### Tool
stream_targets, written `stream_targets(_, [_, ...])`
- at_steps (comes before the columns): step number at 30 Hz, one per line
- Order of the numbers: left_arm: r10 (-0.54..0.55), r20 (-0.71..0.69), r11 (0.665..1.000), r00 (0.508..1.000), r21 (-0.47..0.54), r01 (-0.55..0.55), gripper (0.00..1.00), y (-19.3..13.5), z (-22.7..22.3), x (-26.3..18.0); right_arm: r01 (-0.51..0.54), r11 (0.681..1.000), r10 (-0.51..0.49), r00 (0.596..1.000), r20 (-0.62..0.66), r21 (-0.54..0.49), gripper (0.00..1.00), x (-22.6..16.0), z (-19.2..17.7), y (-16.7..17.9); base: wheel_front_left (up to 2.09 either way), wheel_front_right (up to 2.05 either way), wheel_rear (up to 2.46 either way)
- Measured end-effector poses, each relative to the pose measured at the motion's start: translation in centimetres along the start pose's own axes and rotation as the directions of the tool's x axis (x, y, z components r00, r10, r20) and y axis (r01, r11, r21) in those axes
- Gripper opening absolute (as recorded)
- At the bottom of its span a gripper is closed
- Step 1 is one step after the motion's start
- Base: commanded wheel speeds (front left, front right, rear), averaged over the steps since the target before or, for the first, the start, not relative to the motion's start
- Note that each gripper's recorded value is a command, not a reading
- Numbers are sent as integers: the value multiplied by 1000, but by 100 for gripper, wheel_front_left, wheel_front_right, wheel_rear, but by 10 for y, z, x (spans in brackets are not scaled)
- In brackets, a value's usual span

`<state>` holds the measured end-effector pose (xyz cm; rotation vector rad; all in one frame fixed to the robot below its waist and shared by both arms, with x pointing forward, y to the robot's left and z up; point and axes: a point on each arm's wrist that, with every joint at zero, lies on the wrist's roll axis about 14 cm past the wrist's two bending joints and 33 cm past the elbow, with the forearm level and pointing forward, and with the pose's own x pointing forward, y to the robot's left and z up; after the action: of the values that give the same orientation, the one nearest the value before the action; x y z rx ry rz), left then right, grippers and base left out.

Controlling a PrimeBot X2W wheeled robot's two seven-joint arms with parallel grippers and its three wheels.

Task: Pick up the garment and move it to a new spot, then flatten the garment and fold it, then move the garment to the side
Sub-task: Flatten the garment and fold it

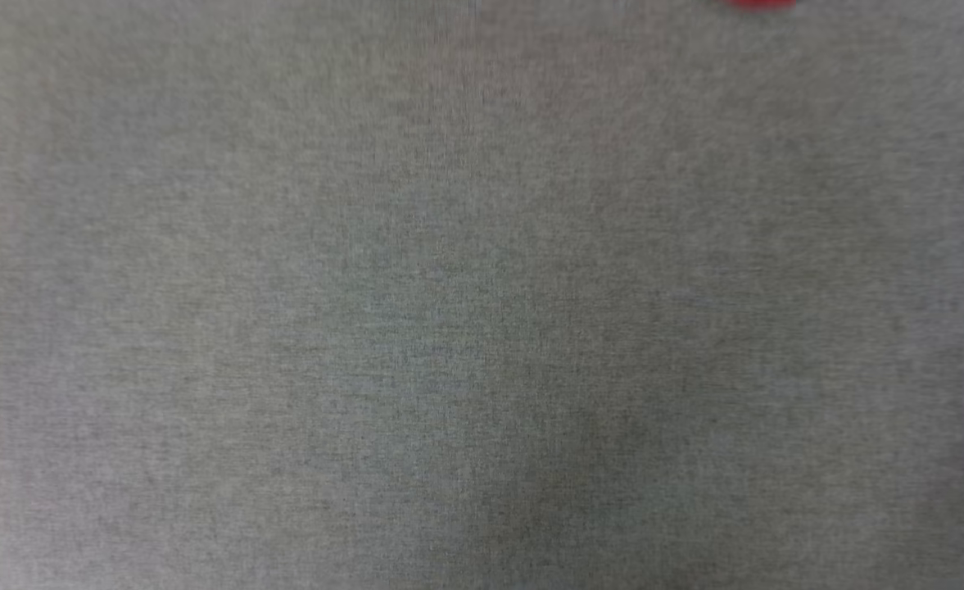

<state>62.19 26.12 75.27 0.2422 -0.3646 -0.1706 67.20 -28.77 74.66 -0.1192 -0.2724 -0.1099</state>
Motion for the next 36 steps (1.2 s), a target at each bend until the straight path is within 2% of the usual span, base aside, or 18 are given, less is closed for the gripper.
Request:
stream_targets(5, [34,20,999,999,3,-34,0,6,-26,39,23,1000,-24,999,25,10,0,32,-26,9,0,0,0])
stream_targets(8, [47,25,999,999,2,-47,0,8,-42,52,31,997,-34,999,39,64,0,44,-42,16,0,0,0])
stream_targets(17, [68,-17,997,998,-24,-69,0,5,-98,57,19,995,-18,1000,-8,94,0,55,-93,41,0,0,0])
stream_targets(25, [-3,-126,994,992,-113,-12,0,-35,-155,21,-10,991,26,992,-122,133,0,28,-145,58,0,0,0])
stream_targets(30, [-40,-227,984,973,-180,-1,0,-57,-186,-23,-32,990,62,974,-217,138,0,-7,-177,65,0,0,0])
stream_targets(36, [-63,-312,972,948,-234,-12,0,-70,-196,-83,-39,983,92,950,-299,177,0,-55,-189,63,0,0,0])
